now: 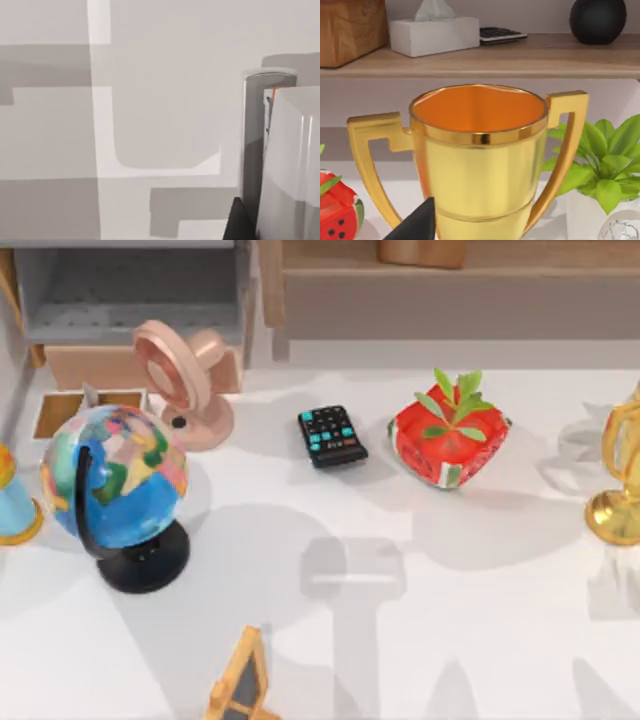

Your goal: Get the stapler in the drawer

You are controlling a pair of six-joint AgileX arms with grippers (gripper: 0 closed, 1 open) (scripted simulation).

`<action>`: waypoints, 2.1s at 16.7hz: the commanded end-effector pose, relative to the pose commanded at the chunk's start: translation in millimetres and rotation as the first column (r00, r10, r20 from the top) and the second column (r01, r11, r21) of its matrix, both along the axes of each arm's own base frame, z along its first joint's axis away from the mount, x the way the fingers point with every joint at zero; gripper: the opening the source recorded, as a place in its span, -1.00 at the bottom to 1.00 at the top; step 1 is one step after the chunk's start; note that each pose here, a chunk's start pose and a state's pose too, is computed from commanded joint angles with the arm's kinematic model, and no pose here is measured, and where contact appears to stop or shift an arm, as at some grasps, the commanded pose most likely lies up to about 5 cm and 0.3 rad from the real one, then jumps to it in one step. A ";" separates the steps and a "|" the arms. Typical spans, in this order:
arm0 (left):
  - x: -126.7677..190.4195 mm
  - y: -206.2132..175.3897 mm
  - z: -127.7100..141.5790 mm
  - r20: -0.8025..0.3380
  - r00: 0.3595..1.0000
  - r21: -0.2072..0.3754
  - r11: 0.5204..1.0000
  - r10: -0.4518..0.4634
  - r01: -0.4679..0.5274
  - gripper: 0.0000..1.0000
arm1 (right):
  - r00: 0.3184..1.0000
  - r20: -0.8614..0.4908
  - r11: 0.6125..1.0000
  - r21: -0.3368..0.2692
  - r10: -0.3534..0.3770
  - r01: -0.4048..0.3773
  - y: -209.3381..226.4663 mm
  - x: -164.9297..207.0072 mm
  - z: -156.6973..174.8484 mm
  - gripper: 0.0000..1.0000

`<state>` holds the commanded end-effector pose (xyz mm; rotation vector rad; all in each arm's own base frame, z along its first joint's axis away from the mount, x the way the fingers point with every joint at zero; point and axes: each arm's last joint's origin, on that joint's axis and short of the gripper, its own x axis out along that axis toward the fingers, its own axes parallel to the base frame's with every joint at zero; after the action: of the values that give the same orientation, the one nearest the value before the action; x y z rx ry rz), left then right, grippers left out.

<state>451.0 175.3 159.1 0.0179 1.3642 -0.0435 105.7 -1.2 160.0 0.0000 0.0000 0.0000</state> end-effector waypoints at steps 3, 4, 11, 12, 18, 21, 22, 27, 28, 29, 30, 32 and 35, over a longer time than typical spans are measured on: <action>0.1 1.3 -8.3 -0.005 1.000 -0.003 1.000 0.004 -0.004 -1.00 | 1.000 0.000 1.000 0.000 0.000 0.000 0.0 0.0 0.0 1.00; 0.0 1.4 -8.7 -0.006 1.000 -0.003 1.000 0.004 -0.004 -1.00 | 1.000 0.000 1.000 0.000 0.000 0.000 0.0 0.0 0.0 1.00; 0.0 1.4 -8.7 -0.006 1.000 -0.003 1.000 0.004 -0.004 -0.25 | 1.000 0.000 1.000 0.000 0.000 0.000 0.0 0.0 0.0 1.00; 0.0 1.4 -8.7 -0.006 1.000 -0.003 1.000 0.004 -0.004 -0.10 | 1.000 0.000 1.000 0.000 0.000 0.000 0.0 0.0 0.0 1.00; 0.0 1.4 -8.7 -0.006 1.000 -0.003 1.000 0.004 -0.004 0.81 | 1.000 0.000 1.000 0.000 0.000 0.000 0.0 0.0 0.0 1.00; 0.0 1.4 -8.7 -0.006 1.000 -0.003 1.000 0.004 -0.004 1.00 | 1.000 0.000 1.000 0.000 0.000 0.000 0.0 0.0 0.0 1.00; 0.0 1.4 -8.7 -0.006 1.000 -0.003 1.000 0.004 -0.004 1.00 | 1.000 0.000 1.000 0.000 0.000 0.000 0.0 0.0 0.0 1.00; 0.0 1.4 -8.7 -0.006 1.000 -0.003 1.000 0.004 -0.004 1.00 | 1.000 0.000 1.000 0.000 0.000 0.000 0.0 0.0 0.0 1.00; 0.3 0.7 -8.4 -0.005 1.000 -0.003 1.000 0.003 -0.003 1.00 | 1.000 0.000 1.000 0.000 0.000 0.000 0.0 0.0 0.0 1.00; 0.3 0.7 -8.4 -0.005 1.000 -0.003 1.000 0.003 -0.003 1.00 | 1.000 0.000 1.000 0.000 0.000 0.000 0.0 0.0 0.0 1.00; 0.3 0.9 -6.3 0.008 1.000 -0.002 1.000 0.000 0.000 1.00 | 1.000 0.000 1.000 0.000 0.000 0.000 0.0 0.0 0.0 1.00; 0.2 1.6 3.4 0.071 0.997 0.003 1.000 -0.015 0.015 1.00 | 1.000 0.000 1.000 0.000 0.000 0.000 0.0 0.0 0.0 1.00; -1.4 3.6 27.2 0.246 0.967 0.033 0.997 -0.070 0.063 1.00 | 1.000 0.000 1.000 0.000 0.000 0.000 0.0 0.0 0.0 1.00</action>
<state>449.6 178.8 186.3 0.0874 1.1145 -0.0782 105.7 -1.2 160.0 0.0000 0.0000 0.0000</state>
